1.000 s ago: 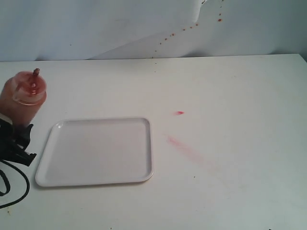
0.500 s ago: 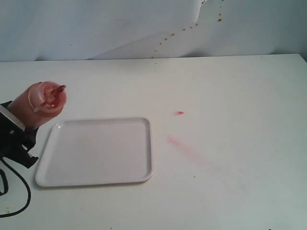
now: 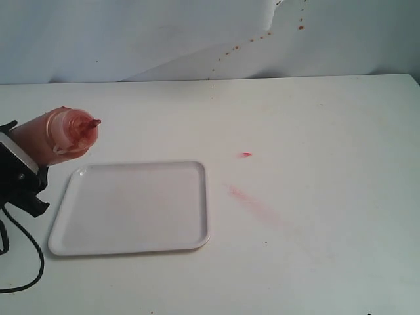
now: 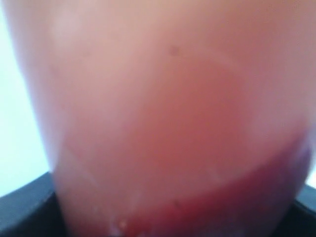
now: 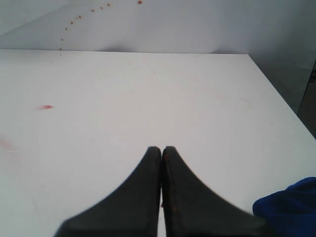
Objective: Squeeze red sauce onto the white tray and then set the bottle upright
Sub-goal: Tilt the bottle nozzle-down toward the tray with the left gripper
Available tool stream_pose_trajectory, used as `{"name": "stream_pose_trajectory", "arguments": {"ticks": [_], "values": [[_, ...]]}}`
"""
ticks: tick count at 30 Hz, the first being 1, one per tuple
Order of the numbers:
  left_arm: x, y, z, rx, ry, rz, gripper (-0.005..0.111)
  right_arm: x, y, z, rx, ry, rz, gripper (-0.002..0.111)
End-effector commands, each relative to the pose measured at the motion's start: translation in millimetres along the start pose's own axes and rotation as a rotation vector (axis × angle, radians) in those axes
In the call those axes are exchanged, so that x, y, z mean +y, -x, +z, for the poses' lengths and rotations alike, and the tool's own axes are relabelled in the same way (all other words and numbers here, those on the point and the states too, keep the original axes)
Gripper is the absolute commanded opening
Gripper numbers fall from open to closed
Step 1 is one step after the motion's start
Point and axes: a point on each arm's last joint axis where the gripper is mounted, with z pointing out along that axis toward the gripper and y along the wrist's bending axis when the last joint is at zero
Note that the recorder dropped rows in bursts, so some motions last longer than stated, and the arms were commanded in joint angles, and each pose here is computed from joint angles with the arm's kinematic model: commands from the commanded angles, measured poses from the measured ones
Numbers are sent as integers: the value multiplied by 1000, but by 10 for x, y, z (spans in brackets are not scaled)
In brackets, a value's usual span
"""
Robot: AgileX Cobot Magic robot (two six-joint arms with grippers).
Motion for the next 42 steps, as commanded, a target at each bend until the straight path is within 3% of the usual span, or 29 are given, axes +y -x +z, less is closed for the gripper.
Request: {"name": "stream_pose_trajectory", "arguments": {"ticks": [1,7,29,37,42], "values": [[99,73,12,-55,79,10,0,-3,-6,-1,-5,-6,3,0],[100,72,12,-50,82,90,0,-3,-6,-1,-5,-6,3,0],[97,112,32,-88,69,94,0,-3,-6,-1,-5,-6,3,0],[44,179,25,-165,14,104,0,-3,-6,-1,-5,-6,3,0],[-60,156,23,-144,-104,62,0,-3,-6,-1,-5,-6,3,0]]}}
